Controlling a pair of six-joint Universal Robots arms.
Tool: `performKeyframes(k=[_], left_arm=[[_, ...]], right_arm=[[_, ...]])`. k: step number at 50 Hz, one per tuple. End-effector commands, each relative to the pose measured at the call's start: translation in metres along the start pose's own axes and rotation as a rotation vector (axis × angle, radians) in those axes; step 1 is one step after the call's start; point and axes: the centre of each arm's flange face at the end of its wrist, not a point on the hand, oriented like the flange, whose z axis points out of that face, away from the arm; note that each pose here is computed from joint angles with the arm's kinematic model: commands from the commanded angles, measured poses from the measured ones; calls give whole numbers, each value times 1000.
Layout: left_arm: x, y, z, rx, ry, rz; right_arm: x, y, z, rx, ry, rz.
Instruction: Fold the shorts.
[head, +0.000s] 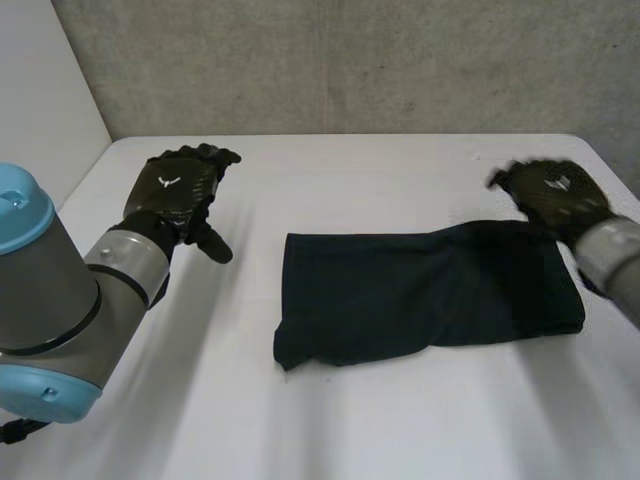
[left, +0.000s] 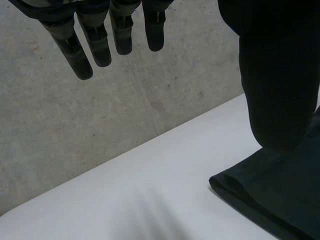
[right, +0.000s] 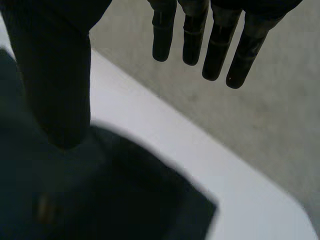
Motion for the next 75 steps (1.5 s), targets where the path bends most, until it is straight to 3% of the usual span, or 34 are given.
performKeyframes(k=[1,7,33,54,60,65,68,75], left_arm=[[3,3,-1,-8,7,0],[7,8,-3,-20,19,1],[7,14,-5,-35,17,1],[7,15,-5,-38,19,1],[6,16,-6,-45,15,1],[4,16,-5,-45,10,0],[4,15,-5,-41,8,0],[4,14,-5,-36,6,0]], right_arm=[[32,55,-23,-117,-57,-51],[41,74,-29,-158,-62,-111],[44,109,-15,-172,-87,-90],[52,98,-10,-126,-50,-139],[45,71,-2,-66,-41,-228],[17,16,-2,32,-83,-382],[-21,-17,-5,105,-181,-487],[-150,-52,-25,296,-525,-675]])
